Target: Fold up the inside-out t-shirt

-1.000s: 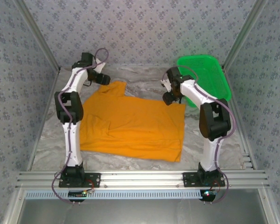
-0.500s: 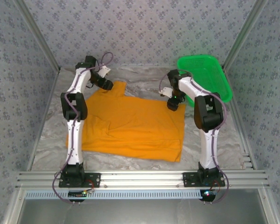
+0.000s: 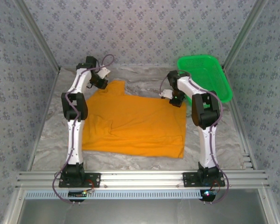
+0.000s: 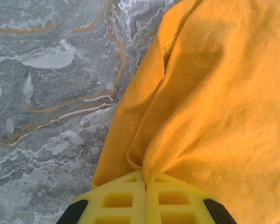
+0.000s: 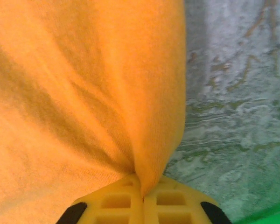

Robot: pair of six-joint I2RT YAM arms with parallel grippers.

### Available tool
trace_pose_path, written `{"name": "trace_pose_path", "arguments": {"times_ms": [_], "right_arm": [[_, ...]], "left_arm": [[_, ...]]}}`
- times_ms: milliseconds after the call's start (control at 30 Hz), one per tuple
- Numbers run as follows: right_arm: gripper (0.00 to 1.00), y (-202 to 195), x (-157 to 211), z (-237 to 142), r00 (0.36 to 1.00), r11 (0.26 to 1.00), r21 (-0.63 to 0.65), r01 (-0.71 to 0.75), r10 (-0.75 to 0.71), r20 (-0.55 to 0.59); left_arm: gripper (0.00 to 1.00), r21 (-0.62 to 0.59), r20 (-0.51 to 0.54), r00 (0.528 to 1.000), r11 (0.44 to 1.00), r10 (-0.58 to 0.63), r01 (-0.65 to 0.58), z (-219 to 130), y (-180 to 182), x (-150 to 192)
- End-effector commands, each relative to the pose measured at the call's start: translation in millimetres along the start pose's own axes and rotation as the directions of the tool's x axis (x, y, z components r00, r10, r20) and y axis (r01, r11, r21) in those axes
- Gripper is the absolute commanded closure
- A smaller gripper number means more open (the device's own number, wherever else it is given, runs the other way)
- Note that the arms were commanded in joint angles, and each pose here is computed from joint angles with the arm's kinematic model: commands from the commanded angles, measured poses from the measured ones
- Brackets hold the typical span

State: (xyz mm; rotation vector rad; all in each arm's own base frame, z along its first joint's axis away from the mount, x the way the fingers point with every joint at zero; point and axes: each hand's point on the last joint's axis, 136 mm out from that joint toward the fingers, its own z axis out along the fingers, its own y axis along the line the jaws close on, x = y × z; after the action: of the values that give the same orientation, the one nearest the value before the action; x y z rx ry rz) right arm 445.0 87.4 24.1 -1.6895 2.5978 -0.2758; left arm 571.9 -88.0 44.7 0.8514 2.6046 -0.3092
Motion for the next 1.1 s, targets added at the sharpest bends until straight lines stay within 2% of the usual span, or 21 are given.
{"name": "trace_pose_path", "arguments": {"times_ms": [0,67,133,300,367,467,500,600,667,700,733,800,833,867,900,933,967,1067], "right_arm": [[0.96,-25.2,-6.6,-8.9,0.999,0.986,0.163,0.035,-0.040,0.029],[0.96,-47.0,-9.3,-22.4,0.999,0.950,0.312,0.015,-0.027,0.033],[0.96,-60.9,-13.8,-34.2,0.998,0.896,0.444,0.027,-0.047,0.035],[0.96,-66.5,-20.4,-61.7,0.992,0.788,0.612,0.062,-0.117,0.051],[0.94,-54.6,-20.6,-72.7,0.986,0.772,0.631,0.078,-0.152,0.064],[0.91,-26.0,-9.6,-80.0,0.986,0.765,0.634,0.119,-0.166,0.016],[0.90,-10.3,-2.3,-74.1,0.986,0.777,0.615,0.134,-0.168,-0.003],[0.86,44.8,21.5,-58.4,0.987,0.854,0.496,0.159,-0.148,-0.062],[0.81,77.9,37.5,-46.6,0.990,0.890,0.435,0.134,-0.099,-0.103],[0.76,91.5,43.2,-42.3,0.989,0.906,0.402,0.130,-0.091,-0.116],[0.72,101.8,48.5,-40.0,0.989,0.914,0.389,0.119,-0.073,-0.132],[0.66,111.8,56.6,-41.7,0.987,0.920,0.379,0.104,-0.047,-0.156],[0.66,110.3,59.3,-47.0,0.988,0.918,0.390,0.074,-0.013,-0.156],[0.65,109.4,60.7,-53.4,0.989,0.920,0.389,0.043,0.015,-0.145],[0.61,108.9,61.3,-59.1,0.991,0.926,0.377,0.007,0.043,-0.125],[0.60,106.1,62.6,-65.2,0.992,0.931,0.364,-0.037,0.079,-0.102],[0.60,104.5,62.2,-70.5,0.992,0.937,0.343,-0.068,0.099,-0.074],[0.55,111.3,45.8,-85.7,0.997,0.962,0.265,-0.066,0.056,0.044]], "left_arm": [[1.00,0.032,0.178,0.984,0.999,-0.020,0.014,-56.1,3.1,-35.3],[1.00,0.076,0.273,0.962,0.997,0.003,-0.024,-78.5,-3.2,-47.5],[1.00,0.121,0.355,0.932,0.985,0.072,-0.122,-95.7,-19.0,-55.4],[1.00,0.052,0.443,0.868,0.961,0.223,-0.273,-119.9,-36.1,-55.6],[1.00,0.040,0.447,0.850,0.943,0.280,-0.331,-128.9,-49.2,-45.0],[1.00,0.036,0.450,0.810,0.899,0.376,-0.437,-149.0,-82.9,-16.8],[1.00,0.031,0.448,0.800,0.887,0.399,-0.460,-156.8,-94.6,-5.9],[1.00,0.063,0.405,0.822,0.884,0.401,-0.462,-165.7,-138.5,46.6],[1.00,0.038,0.371,0.856,0.915,0.361,-0.402,-167.4,-154.5,75.2],[0.96,0.012,0.343,0.871,0.926,0.351,-0.378,-166.7,-159.4,87.1],[0.88,-0.069,0.288,0.892,0.936,0.350,-0.345,-165.1,-157.3,96.9],[0.86,-0.219,0.260,0.939,0.961,0.225,-0.169,-177.3,-135.9,105.0],[0.78,-0.270,0.277,0.955,0.962,0.103,-0.025,-186.5,-122.1,110.2],[0.49,-0.309,0.300,0.954,0.944,-0.018,0.116,-195.8,-109.3,117.4],[0.43,-0.300,0.315,0.944,0.933,-0.101,0.200,-200.6,-106.1,123.8],[0.35,-0.241,0.327,0.928,0.935,-0.175,0.261,-202.9,-110.4,129.8],[0.23,-0.186,0.330,0.914,0.932,-0.238,0.310,-202.8,-115.0,134.8],[0.19,-0.070,0.294,0.892,0.923,-0.342,0.377,-196.1,-128.9,142.2]]}}
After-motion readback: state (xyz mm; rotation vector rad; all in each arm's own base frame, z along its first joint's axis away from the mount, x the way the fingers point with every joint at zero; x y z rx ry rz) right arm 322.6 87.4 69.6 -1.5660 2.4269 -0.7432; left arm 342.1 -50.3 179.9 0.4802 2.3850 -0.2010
